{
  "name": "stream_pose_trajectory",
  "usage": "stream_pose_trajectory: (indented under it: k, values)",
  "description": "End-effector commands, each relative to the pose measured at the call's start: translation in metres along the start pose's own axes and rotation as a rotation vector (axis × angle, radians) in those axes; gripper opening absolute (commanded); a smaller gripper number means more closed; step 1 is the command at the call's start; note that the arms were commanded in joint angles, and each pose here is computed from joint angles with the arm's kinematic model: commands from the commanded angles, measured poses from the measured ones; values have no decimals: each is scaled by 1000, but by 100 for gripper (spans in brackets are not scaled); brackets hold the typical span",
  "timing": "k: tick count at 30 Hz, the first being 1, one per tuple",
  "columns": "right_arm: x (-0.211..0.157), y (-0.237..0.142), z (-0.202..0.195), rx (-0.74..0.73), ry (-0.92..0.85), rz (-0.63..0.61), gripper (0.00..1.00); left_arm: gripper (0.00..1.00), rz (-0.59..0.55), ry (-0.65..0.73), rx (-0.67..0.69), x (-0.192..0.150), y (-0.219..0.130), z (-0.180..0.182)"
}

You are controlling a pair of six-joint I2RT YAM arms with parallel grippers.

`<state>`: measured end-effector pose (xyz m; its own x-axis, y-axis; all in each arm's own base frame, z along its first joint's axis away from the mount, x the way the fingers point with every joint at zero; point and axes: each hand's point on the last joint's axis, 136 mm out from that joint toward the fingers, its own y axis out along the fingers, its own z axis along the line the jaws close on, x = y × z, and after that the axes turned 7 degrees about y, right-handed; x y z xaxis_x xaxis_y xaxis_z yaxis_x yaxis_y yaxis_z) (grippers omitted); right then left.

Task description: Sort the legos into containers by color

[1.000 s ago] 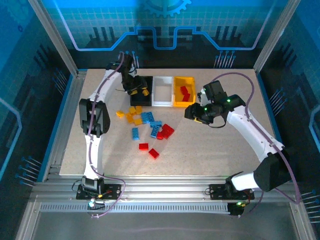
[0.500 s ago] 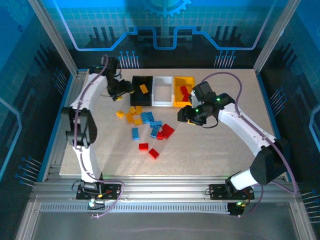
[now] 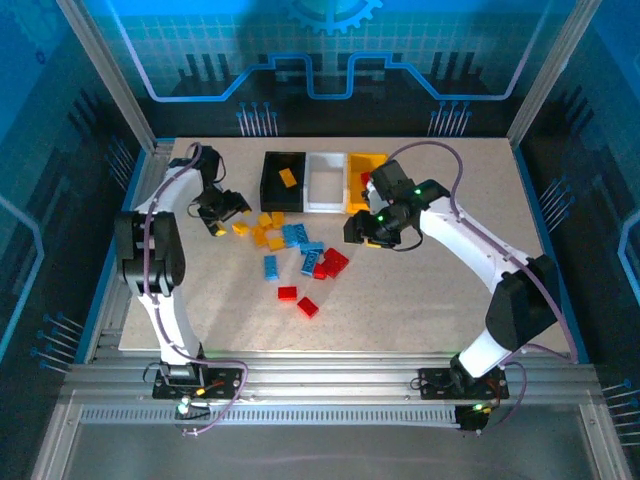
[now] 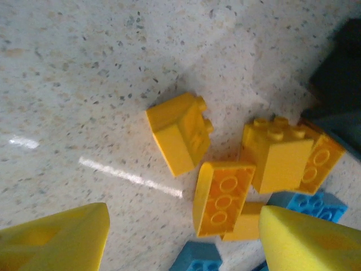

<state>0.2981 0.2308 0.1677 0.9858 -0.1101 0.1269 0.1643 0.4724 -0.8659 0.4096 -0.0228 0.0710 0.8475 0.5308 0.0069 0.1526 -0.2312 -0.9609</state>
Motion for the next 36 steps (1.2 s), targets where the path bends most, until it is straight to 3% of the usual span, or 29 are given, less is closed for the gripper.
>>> stream_pose_trajectory:
  k: [1, 8, 21, 24, 32, 36]
  values:
    - [-5, 0, 7, 4, -29, 18, 58, 70, 36, -146, -33, 3, 19, 3]
    - [-6, 4, 2, -7, -26, 12, 58, 62, 48, -254, -33, 12, 36, 5]
    - [-11, 8, -7, -20, 3, 6, 58, 53, 86, -266, 1, 18, 60, 13]
    - [-11, 7, -8, -25, 10, 0, 58, 45, 96, -263, 3, 18, 64, 15]
    - [-14, 10, -8, -29, 19, -8, 57, 33, 104, -252, -17, 15, 61, 15]
    - [-14, 11, -4, -25, 12, -8, 57, 32, 87, -233, -39, 16, 48, 9]
